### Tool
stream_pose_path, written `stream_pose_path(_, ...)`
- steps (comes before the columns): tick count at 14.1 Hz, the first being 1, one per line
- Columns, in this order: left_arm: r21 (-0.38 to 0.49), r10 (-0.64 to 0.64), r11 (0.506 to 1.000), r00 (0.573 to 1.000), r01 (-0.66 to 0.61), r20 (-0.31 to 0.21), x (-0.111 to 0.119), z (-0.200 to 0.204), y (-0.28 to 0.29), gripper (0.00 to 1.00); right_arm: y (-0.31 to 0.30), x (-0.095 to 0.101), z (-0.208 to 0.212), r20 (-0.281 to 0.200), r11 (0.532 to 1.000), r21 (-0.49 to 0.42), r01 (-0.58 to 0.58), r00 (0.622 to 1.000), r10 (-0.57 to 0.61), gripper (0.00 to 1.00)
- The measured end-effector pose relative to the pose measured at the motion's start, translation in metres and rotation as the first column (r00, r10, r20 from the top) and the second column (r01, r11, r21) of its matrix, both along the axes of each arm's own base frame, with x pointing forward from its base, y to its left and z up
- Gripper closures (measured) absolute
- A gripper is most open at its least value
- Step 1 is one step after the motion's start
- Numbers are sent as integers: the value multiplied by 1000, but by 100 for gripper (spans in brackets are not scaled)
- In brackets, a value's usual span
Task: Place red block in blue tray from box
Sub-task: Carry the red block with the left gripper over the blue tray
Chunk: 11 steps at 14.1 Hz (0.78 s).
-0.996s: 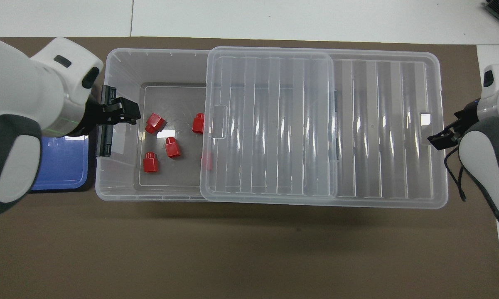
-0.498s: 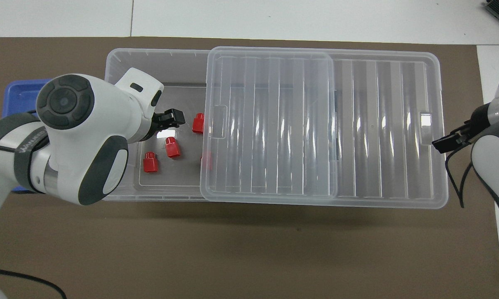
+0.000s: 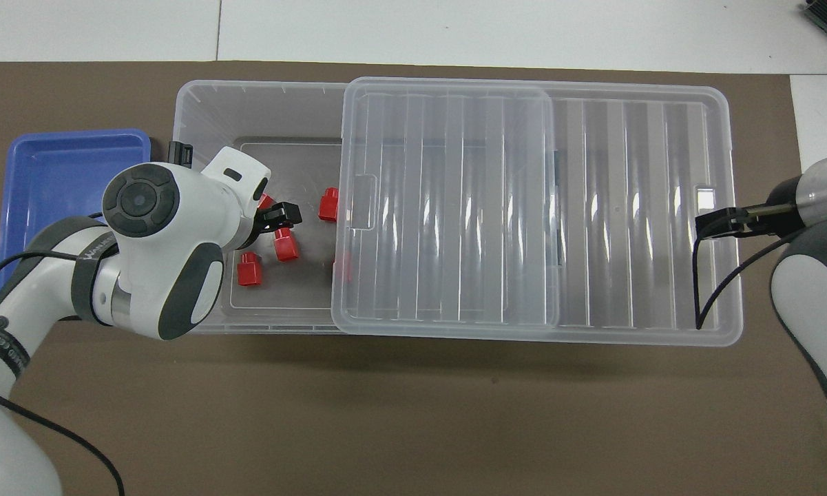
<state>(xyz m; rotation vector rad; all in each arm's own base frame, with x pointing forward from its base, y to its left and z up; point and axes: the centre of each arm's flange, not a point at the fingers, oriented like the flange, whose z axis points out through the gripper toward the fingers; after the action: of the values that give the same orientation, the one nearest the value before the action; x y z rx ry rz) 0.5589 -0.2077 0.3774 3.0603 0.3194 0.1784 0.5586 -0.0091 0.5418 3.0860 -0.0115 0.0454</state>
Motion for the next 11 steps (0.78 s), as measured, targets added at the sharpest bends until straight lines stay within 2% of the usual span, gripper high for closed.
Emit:
stream_pose_path(3, -11, -5, 1000, 1000, 5, 6, -5, -24, -14, 0, 21, 3, 25, 47, 996, 17, 86, 995, -86, 0)
stream_pose_path(7, -11, -17, 1000, 1000, 17, -9, -7, -45, -22, 0, 21, 4, 61, 86, 992, 32, 125, 988, -127, 0)
stream_pose_path(11, -12, -22, 1000, 1000, 21, -15, -7, -60, -25, 0, 18, 0, 94, 57, 990, 31, 140, 988, -141, 0)
